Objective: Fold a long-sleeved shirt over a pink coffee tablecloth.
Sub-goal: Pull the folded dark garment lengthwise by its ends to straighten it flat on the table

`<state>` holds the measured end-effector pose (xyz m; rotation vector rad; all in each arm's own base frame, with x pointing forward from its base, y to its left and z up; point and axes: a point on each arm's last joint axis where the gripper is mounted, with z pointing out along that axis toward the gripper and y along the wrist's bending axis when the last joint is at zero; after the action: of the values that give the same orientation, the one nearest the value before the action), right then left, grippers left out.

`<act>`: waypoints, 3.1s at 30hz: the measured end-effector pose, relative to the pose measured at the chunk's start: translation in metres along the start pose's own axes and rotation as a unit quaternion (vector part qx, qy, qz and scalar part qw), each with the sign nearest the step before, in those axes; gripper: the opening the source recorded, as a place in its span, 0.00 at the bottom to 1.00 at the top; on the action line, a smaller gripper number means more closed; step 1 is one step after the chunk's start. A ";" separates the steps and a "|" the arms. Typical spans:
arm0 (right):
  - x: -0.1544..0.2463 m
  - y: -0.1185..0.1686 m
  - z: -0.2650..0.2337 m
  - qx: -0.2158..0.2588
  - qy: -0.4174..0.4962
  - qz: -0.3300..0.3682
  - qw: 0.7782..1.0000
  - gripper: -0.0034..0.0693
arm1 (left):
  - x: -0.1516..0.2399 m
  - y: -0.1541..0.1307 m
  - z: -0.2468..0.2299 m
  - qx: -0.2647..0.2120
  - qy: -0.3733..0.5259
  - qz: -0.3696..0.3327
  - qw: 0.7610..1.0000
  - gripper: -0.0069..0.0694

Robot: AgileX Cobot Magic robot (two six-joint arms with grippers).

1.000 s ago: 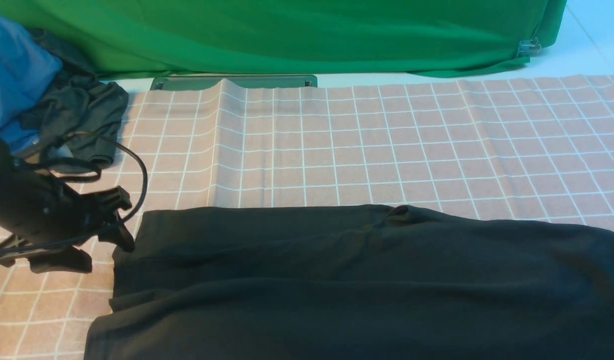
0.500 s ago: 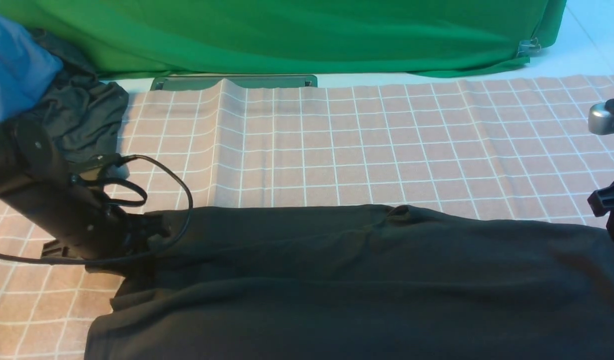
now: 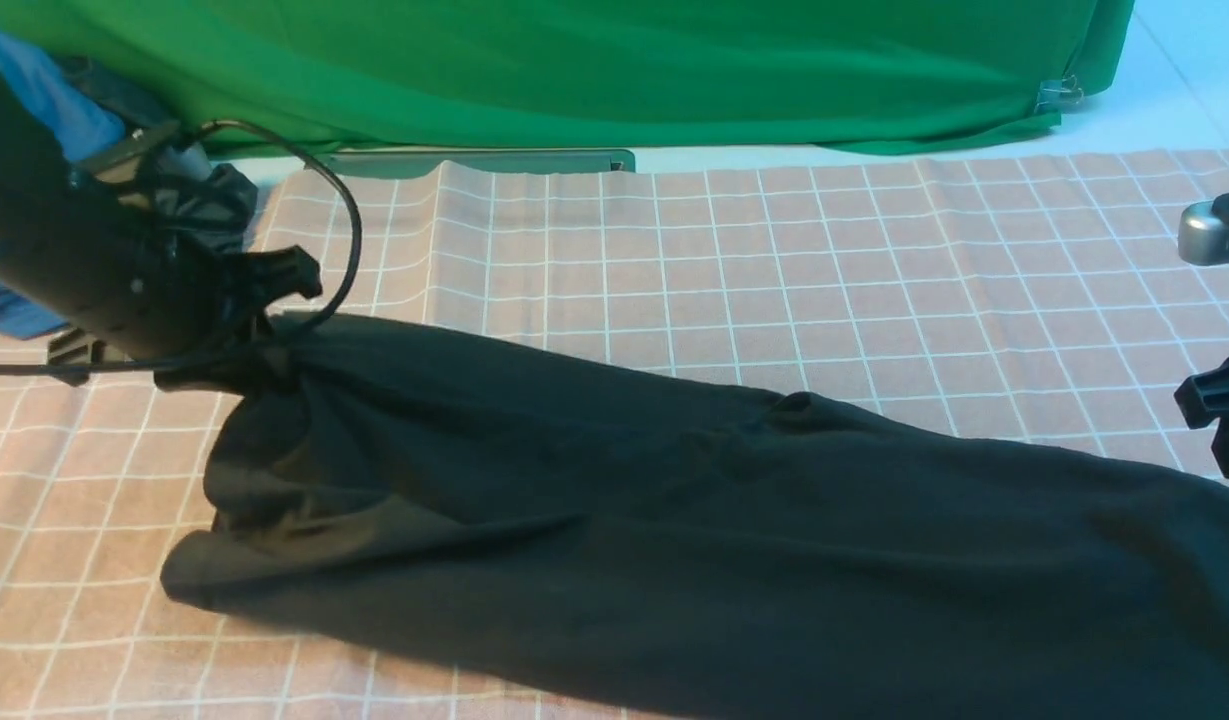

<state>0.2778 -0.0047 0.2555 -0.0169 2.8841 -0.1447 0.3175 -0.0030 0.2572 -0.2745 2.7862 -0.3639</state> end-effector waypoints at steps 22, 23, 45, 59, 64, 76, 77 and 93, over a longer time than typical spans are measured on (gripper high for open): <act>0.000 0.000 0.000 0.000 0.002 0.000 1.000 0.58 | -0.019 0.022 0.051 -0.069 -0.022 0.004 0.997 0.66; 0.000 0.000 0.000 0.000 0.002 0.000 1.000 0.58 | -0.019 0.023 0.053 -0.069 -0.022 0.004 0.997 0.66; 0.000 0.000 0.000 0.000 -0.001 0.003 1.000 0.58 | -0.014 0.036 0.086 -0.103 0.037 -0.007 0.994 0.61; -0.002 0.001 0.000 -0.005 -0.010 0.007 1.000 0.58 | -0.028 0.020 0.048 -0.073 0.010 0.008 0.997 0.15; -0.003 0.003 0.000 -0.015 -0.017 0.014 1.000 0.58 | -0.035 0.013 0.040 -0.054 0.002 -0.003 0.999 0.15; -0.004 0.003 -0.001 -0.019 -0.023 0.017 0.999 0.58 | -0.039 0.011 0.036 -0.051 -0.001 -0.008 0.999 0.21; -0.004 0.003 -0.001 -0.019 -0.023 0.017 0.999 0.58 | -0.040 0.011 0.036 -0.050 -0.006 -0.002 0.999 0.24; -0.004 0.004 -0.001 -0.022 -0.023 0.018 0.999 0.58 | -0.043 0.011 0.031 -0.064 -0.005 -0.005 0.998 0.41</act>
<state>0.2815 -0.0008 0.2568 0.0242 2.8388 -0.0744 0.3664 0.0111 0.2383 -0.3194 2.8030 -0.1864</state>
